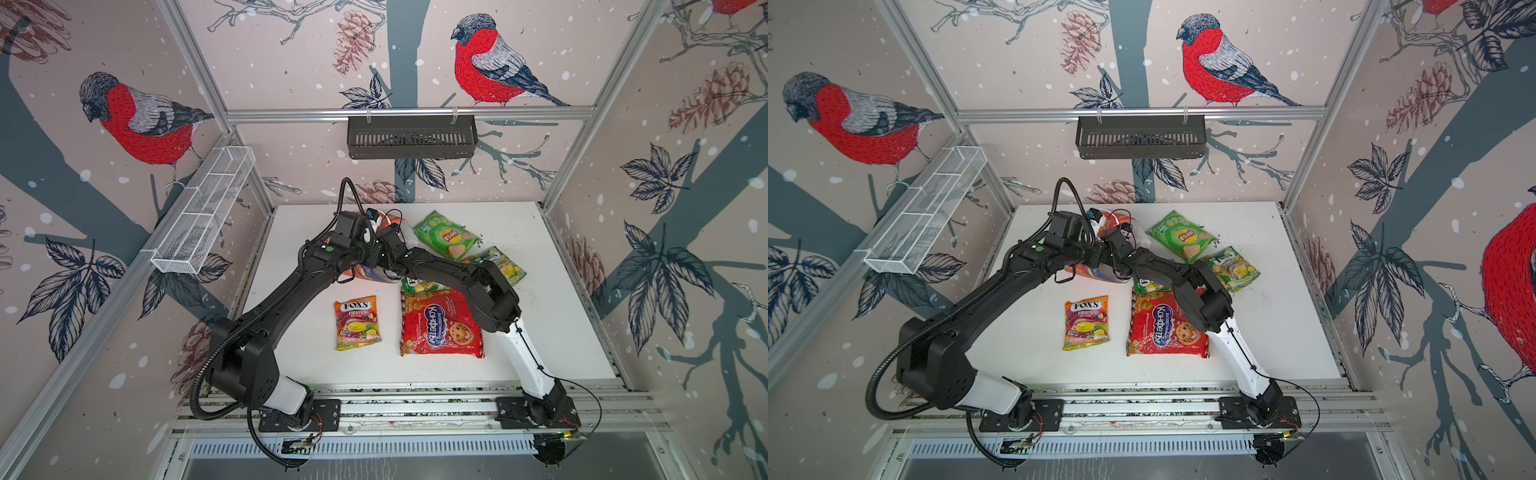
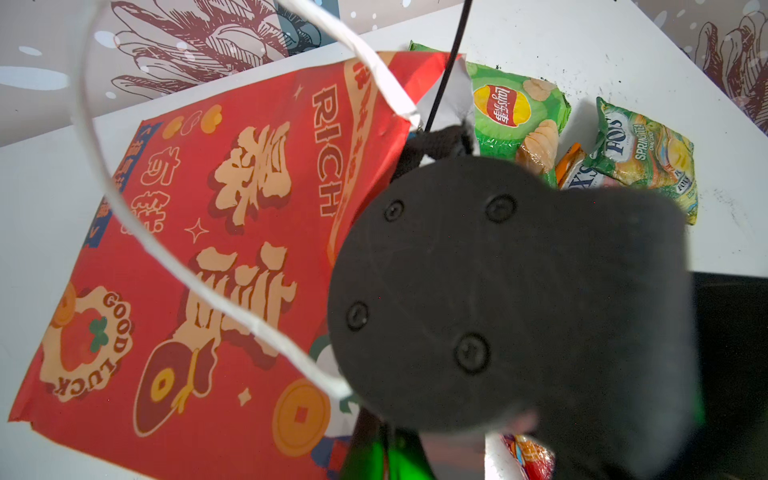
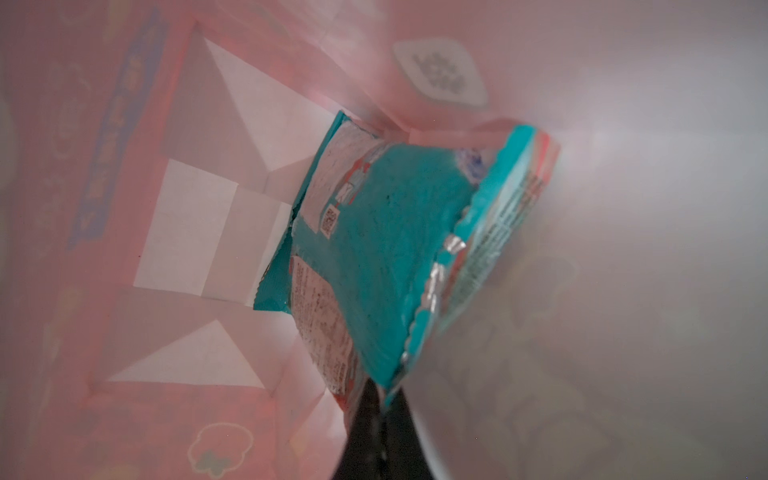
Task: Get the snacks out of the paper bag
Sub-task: 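Close the right gripper on the teal packet inside the bag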
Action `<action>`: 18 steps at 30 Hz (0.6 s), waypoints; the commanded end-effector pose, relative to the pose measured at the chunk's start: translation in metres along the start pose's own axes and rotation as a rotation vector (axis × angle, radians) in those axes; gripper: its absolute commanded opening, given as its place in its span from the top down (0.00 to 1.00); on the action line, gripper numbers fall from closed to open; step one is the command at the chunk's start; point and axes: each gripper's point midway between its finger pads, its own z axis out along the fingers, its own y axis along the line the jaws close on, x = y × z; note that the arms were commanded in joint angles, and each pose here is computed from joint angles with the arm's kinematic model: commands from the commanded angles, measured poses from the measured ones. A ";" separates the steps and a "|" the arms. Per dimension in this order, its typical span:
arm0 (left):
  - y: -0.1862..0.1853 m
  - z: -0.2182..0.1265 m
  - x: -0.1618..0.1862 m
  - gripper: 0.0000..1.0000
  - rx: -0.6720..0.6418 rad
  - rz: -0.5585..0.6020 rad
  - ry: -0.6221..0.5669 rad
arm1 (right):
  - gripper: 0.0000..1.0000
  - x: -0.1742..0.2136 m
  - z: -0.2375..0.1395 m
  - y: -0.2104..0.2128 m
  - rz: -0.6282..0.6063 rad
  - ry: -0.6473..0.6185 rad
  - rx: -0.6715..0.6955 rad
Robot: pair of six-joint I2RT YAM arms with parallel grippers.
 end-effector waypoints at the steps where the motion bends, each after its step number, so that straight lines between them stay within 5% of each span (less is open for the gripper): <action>1: -0.004 -0.005 -0.009 1.00 0.018 0.018 -0.039 | 1.00 -0.005 -0.008 0.002 -0.011 -0.019 -0.017; 18: 0.020 -0.005 -0.012 1.00 -0.076 -0.037 0.007 | 1.00 -0.031 -0.068 0.025 0.009 -0.096 -0.187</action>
